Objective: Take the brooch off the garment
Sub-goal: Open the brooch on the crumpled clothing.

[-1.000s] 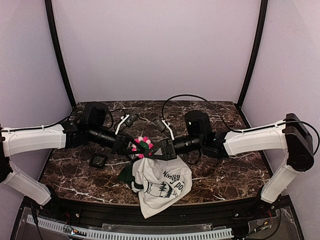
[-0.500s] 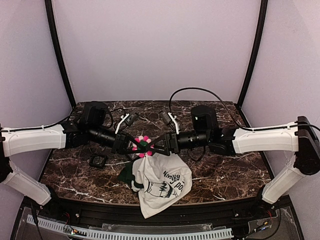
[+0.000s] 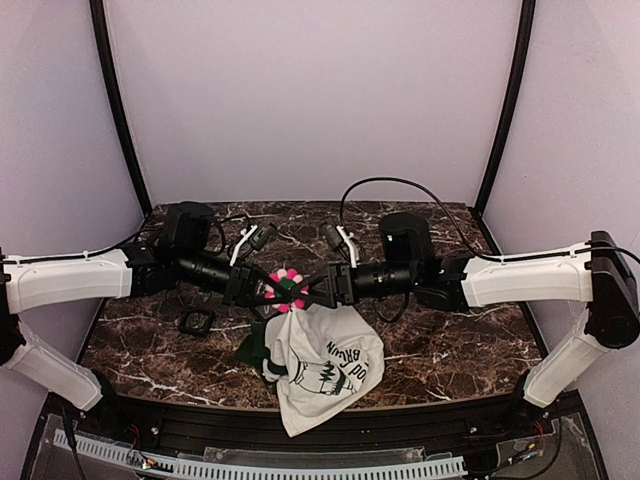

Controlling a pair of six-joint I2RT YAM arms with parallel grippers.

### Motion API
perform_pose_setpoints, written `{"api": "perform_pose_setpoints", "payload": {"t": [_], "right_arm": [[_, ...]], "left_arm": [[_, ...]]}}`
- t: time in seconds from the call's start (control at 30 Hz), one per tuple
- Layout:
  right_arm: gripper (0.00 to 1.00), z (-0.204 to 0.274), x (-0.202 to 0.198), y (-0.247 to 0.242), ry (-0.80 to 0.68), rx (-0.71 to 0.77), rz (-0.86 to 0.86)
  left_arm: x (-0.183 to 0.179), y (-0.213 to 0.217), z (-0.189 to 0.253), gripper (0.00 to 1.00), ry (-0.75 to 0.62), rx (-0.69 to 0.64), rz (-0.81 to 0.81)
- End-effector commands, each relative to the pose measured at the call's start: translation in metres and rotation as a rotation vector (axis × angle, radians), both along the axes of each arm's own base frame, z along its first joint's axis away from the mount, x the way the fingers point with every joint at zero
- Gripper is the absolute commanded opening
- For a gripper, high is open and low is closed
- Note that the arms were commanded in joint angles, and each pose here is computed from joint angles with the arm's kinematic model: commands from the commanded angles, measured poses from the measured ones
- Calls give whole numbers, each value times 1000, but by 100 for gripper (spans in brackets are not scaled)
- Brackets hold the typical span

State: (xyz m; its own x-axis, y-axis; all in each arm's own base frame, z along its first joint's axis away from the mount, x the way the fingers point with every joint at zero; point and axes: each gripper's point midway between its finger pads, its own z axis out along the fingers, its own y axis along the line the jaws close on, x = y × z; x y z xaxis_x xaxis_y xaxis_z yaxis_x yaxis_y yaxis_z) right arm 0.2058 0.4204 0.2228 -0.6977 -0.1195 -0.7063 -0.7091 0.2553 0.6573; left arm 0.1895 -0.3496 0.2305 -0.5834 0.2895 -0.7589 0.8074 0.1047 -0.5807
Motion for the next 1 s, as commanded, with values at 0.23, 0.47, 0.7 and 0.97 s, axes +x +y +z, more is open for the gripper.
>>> {"api": "perform_pose_setpoints", "payload": {"t": [0.23,0.47,0.7,0.97], "right_arm": [[70,-2,20,-11,8,5,-92],[70,0,19,-4,10,13,-61],[69,10,11,5,-9,46,1],[69,22,-3,8,-34,93,68]], "left_arm": [[-4,2,8,1,-29,-29,-8],[-4,2,8,1,-20,-29,-15],[-1,1,3,1,-8,-12,-5],[3,1,-5,1,-1,26,17]]}}
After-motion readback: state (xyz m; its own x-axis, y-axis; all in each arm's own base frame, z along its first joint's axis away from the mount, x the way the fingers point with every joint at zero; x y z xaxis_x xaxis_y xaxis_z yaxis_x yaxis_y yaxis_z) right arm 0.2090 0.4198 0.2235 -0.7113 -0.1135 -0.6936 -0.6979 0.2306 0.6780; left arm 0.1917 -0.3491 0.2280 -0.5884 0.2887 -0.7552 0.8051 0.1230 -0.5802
